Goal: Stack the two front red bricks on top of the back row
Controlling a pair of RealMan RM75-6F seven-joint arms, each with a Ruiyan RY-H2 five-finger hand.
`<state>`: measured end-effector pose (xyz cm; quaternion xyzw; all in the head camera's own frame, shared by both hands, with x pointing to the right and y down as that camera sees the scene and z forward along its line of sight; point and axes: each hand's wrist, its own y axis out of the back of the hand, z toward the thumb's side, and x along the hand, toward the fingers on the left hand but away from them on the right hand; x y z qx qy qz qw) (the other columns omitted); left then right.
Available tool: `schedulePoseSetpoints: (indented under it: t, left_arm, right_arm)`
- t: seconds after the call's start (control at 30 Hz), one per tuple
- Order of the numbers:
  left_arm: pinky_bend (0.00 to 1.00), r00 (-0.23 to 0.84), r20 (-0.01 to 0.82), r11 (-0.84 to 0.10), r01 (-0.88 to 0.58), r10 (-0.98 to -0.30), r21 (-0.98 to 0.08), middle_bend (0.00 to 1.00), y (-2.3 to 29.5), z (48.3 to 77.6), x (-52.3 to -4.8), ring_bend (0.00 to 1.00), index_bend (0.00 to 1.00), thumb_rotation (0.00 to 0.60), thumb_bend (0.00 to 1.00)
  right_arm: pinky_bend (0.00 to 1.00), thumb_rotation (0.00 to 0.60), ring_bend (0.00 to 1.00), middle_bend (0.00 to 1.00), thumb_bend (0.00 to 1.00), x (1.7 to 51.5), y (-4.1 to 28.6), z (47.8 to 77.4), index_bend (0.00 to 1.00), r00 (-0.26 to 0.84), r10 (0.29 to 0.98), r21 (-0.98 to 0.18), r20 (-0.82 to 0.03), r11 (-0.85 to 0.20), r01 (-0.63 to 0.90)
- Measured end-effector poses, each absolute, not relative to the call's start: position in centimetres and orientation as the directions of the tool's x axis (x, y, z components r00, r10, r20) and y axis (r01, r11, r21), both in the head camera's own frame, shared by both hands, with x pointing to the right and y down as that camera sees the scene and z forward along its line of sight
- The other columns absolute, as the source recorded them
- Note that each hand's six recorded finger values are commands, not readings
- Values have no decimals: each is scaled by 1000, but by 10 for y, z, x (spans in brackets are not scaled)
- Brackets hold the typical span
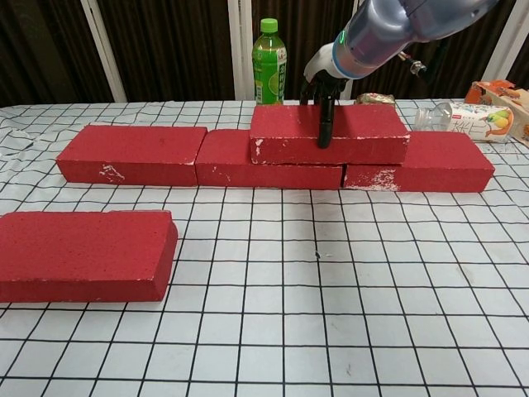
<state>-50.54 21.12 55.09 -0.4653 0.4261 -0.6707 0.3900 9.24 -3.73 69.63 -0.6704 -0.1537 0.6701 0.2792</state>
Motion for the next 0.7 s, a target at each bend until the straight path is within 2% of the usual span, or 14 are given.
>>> schedulePoseSetpoints:
  t: [0.37,0.7]
  left_arm:
    - [37,-266,291,-334,131,-919,-934,4,211,551,-506,0,69,600,160]
    - [37,-269,290,-334,132,-918,-933,4,211,551,-506,0,69,600,160]
  right_arm:
    - [0,600,46,129,193,93,-37,696,111,45,578,-576,-815,-799,-171]
    - [0,600,20,105,193,94,-36,695,85,35,573,-570,-818,-803,-175]
